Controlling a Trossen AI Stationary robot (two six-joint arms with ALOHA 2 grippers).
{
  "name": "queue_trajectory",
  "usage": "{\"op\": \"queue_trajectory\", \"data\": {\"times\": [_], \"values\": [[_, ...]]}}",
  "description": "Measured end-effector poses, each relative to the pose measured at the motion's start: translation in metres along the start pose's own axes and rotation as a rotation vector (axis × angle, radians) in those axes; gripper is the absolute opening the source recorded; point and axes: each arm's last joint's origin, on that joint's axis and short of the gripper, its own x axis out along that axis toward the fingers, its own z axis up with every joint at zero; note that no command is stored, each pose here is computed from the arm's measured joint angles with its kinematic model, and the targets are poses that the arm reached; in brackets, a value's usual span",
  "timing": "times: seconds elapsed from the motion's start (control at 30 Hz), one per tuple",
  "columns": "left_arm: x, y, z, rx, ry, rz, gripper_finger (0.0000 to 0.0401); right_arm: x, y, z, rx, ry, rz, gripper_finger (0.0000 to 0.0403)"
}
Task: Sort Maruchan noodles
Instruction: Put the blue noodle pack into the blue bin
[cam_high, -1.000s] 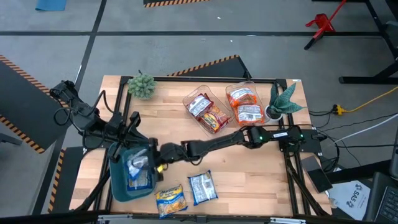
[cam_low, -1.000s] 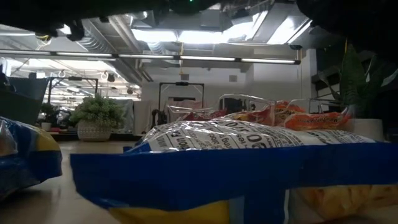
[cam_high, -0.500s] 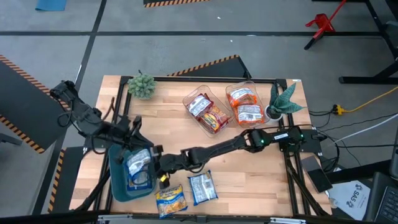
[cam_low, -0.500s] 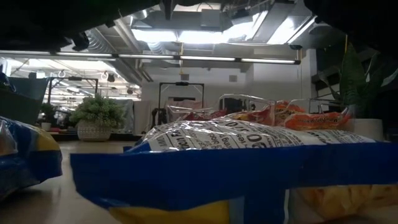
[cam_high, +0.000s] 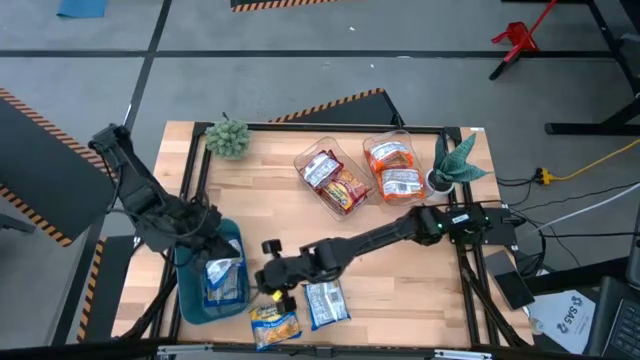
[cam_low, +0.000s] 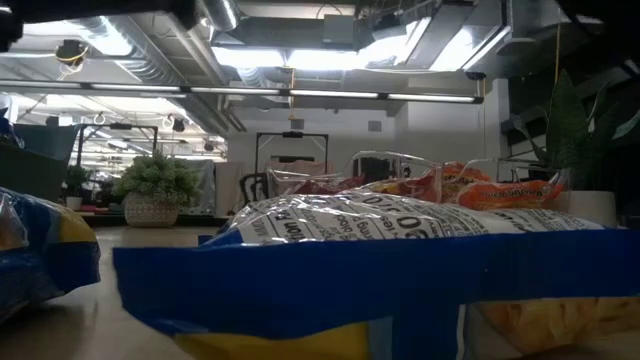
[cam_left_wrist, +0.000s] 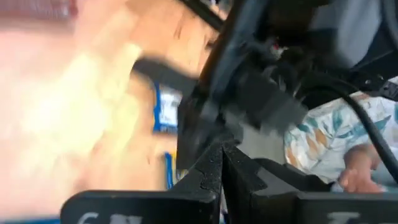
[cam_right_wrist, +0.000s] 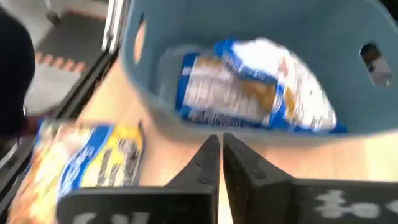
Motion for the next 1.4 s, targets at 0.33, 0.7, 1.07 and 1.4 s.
{"op": "queue_trajectory", "data": {"times": [0.33, 0.7, 1.07, 1.4], "values": [[0.032, -0.013, -0.056, -0.115, 0.333, 0.103, 0.0, -0.068, 0.035, 0.014, -0.027, 0.142, -0.15, 0.0002], [0.076, 0.003, -0.111, -0.082, 0.6, 0.434, 0.0, -0.078, 0.048, 0.016, 0.031, 0.129, -0.173, 0.0002], [0.058, 0.035, -0.108, -0.05, 0.513, 0.873, 0.0, -0.078, 0.05, 0.014, 0.103, 0.154, -0.119, 0.0001], [0.06, 0.022, -0.115, -0.128, 0.656, 0.744, 0.0, -0.055, 0.061, -0.013, 0.13, 0.272, 0.08, 0.0032]]}}
